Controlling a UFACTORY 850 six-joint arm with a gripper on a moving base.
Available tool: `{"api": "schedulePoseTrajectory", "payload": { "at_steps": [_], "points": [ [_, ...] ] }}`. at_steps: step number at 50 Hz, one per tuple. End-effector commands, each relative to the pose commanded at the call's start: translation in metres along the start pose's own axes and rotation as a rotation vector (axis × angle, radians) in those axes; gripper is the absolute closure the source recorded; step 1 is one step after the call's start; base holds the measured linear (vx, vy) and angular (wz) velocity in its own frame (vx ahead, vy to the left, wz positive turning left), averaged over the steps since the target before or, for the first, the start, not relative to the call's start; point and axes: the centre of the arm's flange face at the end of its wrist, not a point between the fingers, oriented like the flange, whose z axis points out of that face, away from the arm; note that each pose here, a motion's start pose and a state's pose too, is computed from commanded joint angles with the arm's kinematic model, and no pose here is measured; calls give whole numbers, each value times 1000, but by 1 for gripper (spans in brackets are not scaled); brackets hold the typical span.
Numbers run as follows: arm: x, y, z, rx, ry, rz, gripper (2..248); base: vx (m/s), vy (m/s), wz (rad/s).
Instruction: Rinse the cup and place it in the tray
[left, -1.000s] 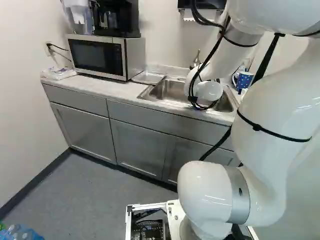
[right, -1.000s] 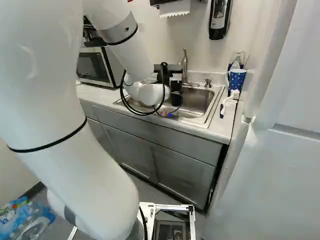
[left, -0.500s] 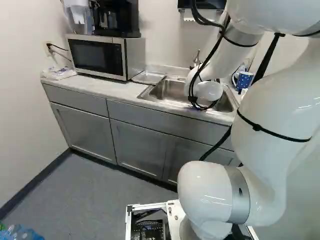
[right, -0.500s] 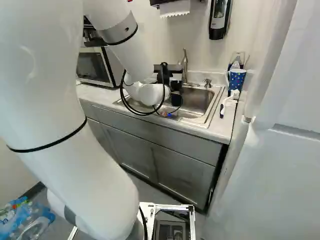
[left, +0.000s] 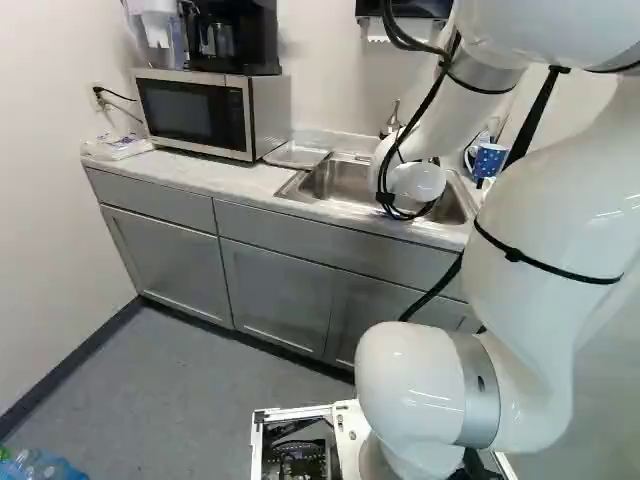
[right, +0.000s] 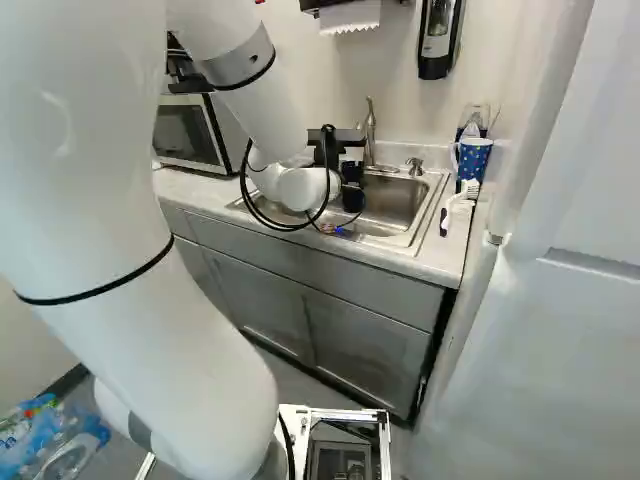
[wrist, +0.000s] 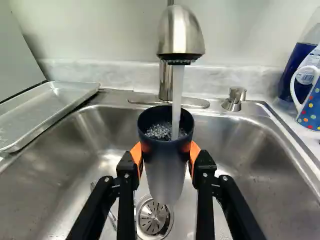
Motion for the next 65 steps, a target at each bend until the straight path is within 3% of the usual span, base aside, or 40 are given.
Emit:
{"api": "schedulePoseTrajectory", "payload": {
  "at_steps": [12,33,65],
  "points": [
    [0,-3,0,7,0,-2,139,0,0,0],
    [1,-33,1,68,2,-22,139,0,0,0],
    [29,-80,-16,166,70,-48,139,0,0,0]
  ]
}}
